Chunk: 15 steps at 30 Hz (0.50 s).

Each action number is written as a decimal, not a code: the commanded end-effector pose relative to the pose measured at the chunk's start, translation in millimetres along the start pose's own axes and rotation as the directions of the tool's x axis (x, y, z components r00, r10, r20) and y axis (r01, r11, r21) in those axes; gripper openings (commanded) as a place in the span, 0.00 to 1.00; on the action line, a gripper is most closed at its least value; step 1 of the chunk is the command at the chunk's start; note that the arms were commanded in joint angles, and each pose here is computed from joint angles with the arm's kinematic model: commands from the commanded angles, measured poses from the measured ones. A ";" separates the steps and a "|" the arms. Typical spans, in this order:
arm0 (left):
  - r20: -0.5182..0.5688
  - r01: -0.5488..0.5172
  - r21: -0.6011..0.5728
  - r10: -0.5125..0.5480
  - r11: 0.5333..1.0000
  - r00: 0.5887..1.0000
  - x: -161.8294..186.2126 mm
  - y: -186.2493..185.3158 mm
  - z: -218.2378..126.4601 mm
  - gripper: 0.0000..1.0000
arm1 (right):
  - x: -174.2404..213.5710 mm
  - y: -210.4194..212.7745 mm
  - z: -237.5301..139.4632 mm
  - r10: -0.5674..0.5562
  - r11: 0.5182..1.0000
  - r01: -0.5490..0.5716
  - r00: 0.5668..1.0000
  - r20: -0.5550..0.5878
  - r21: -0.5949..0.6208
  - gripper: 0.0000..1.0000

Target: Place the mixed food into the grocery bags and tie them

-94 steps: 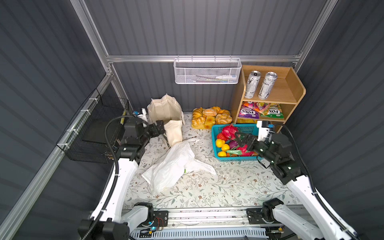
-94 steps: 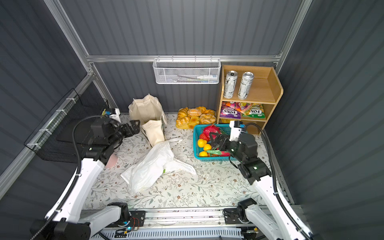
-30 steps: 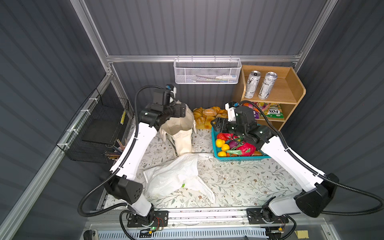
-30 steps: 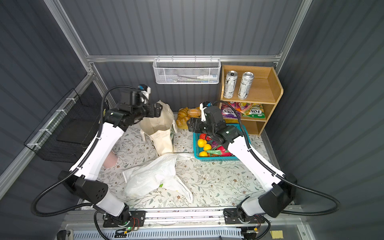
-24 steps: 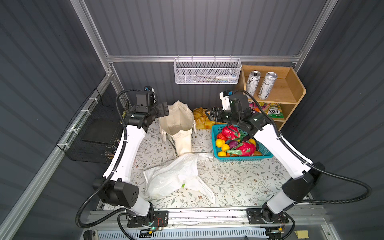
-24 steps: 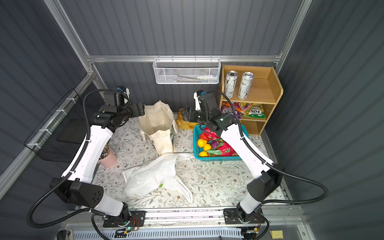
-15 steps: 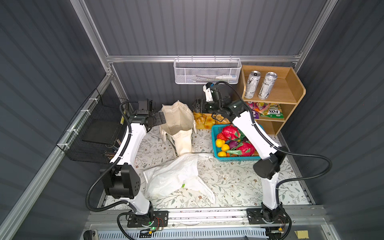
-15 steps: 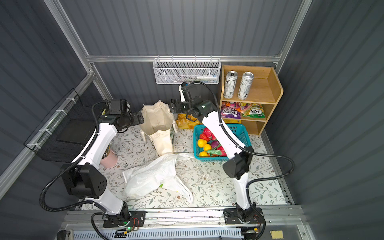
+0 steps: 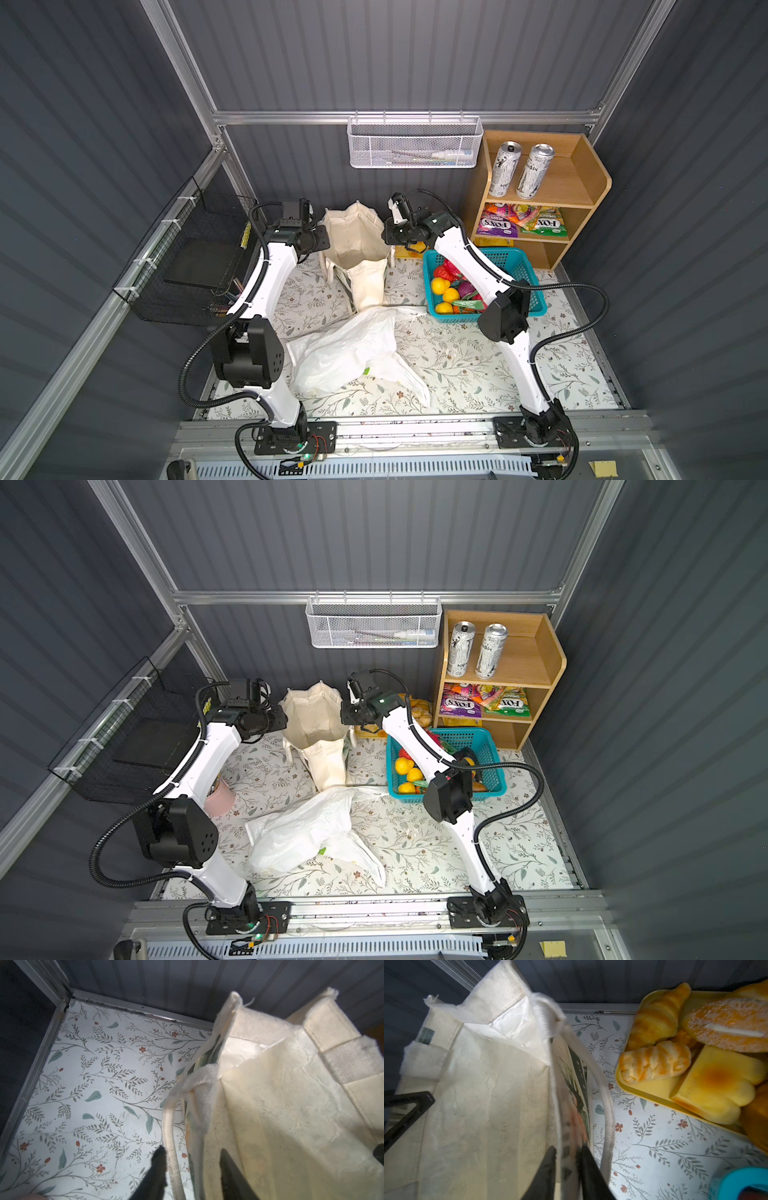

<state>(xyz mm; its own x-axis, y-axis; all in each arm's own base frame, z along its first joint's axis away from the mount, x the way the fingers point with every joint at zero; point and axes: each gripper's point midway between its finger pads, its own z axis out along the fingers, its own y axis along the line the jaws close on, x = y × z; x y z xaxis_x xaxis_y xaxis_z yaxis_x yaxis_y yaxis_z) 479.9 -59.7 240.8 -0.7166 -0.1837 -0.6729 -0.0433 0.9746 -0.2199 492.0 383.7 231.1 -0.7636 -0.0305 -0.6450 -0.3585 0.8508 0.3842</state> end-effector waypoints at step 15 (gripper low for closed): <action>0.028 -0.017 0.092 0.014 0.996 0.999 -22.1 -8.0 9.0 0.00 | -10.2 -24.4 -49.3 0.070 0.995 -0.077 0.991 0.116 0.058 0.05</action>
<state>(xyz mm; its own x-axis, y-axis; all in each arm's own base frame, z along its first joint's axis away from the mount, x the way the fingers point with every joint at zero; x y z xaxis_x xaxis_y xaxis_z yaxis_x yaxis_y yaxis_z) 493.9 -65.6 236.3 -0.7237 -0.1844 -0.6650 -0.0010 0.9639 -0.2662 474.0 335.5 252.1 -0.7375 0.0557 -0.6731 -0.2618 0.8951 0.3609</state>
